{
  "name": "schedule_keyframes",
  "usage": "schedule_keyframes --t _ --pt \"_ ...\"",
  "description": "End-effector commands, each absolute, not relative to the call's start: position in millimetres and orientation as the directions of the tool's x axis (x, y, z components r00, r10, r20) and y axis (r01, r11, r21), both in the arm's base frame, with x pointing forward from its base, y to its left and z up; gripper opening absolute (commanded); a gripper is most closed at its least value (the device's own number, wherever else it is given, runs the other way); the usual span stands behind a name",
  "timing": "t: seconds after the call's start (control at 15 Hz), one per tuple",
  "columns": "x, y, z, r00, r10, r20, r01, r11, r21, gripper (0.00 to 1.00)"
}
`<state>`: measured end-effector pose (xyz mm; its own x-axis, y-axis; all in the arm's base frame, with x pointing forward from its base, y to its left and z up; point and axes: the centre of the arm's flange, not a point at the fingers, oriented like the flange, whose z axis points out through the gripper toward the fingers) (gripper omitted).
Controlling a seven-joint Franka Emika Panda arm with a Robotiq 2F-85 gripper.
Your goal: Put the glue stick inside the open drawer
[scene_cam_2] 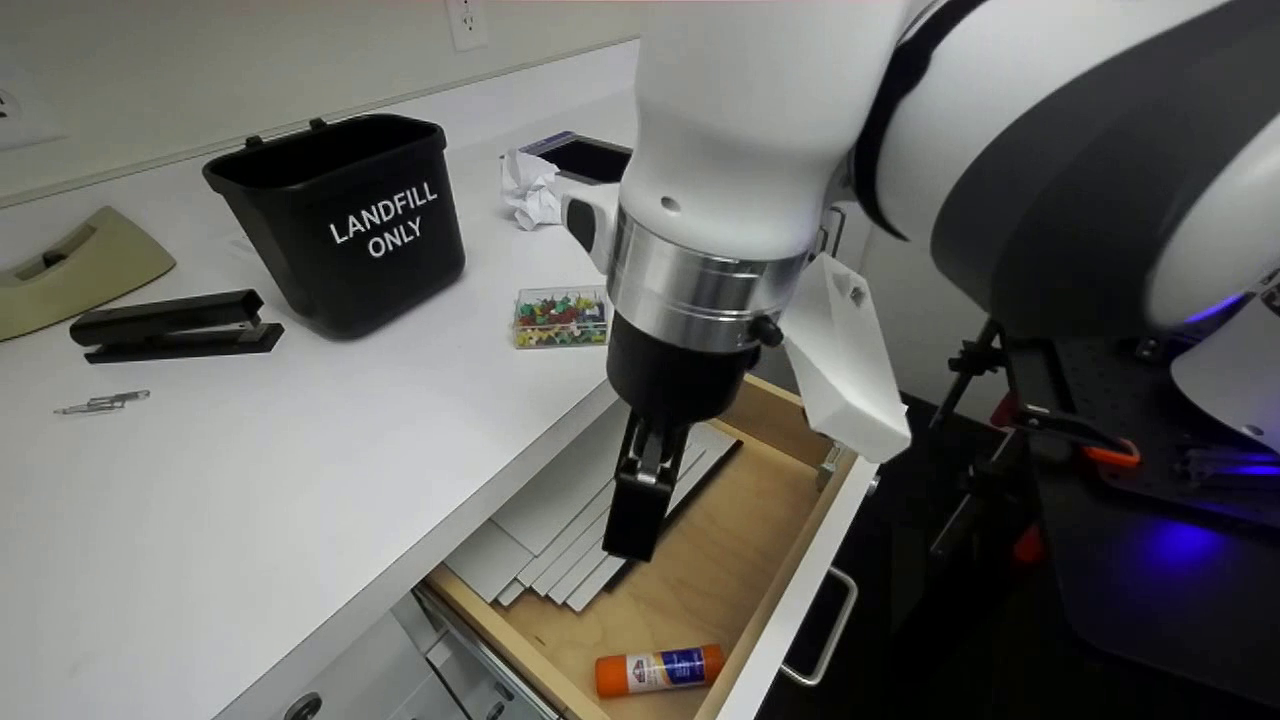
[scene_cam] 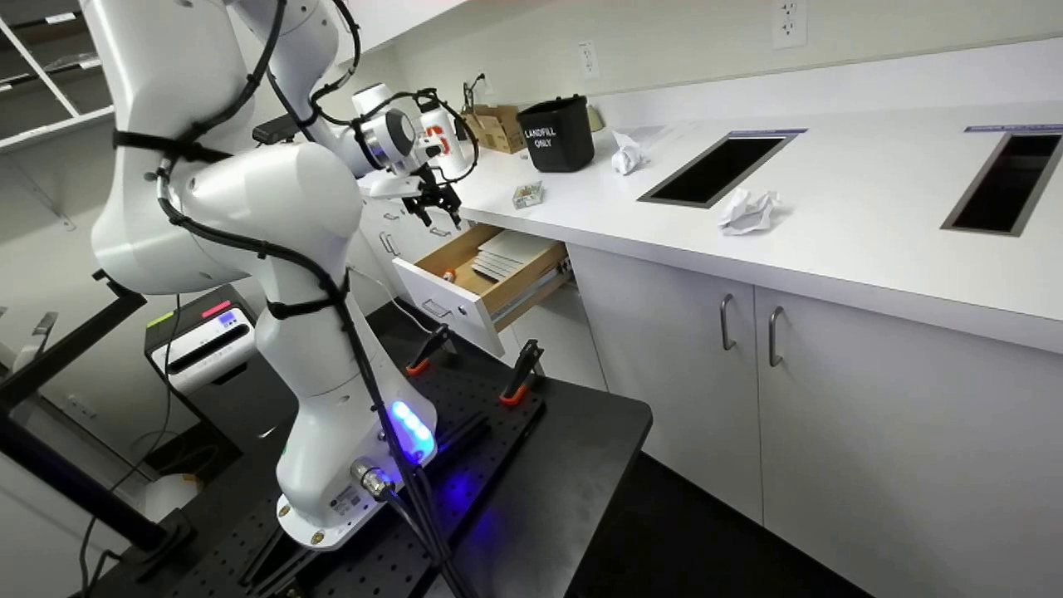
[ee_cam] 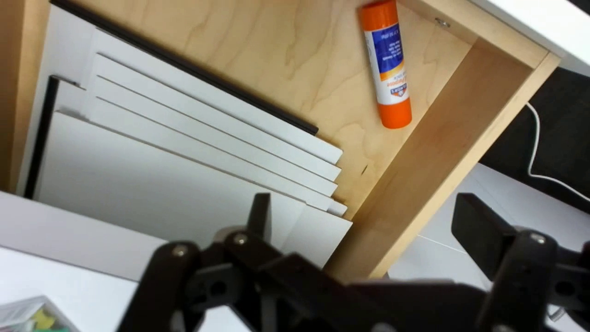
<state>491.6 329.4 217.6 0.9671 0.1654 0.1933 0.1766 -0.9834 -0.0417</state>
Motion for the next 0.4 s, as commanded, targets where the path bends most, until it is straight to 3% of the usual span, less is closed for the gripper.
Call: schedule_keyframes --t 0.0,0.33 --pt "475.6 319.4 251.5 0.974 0.179 0.142 0.181 -0.984 -0.002 1.0" --pt "472.9 315.9 261.2 0.98 0.182 0.08 0.181 -0.983 0.024 1.0"
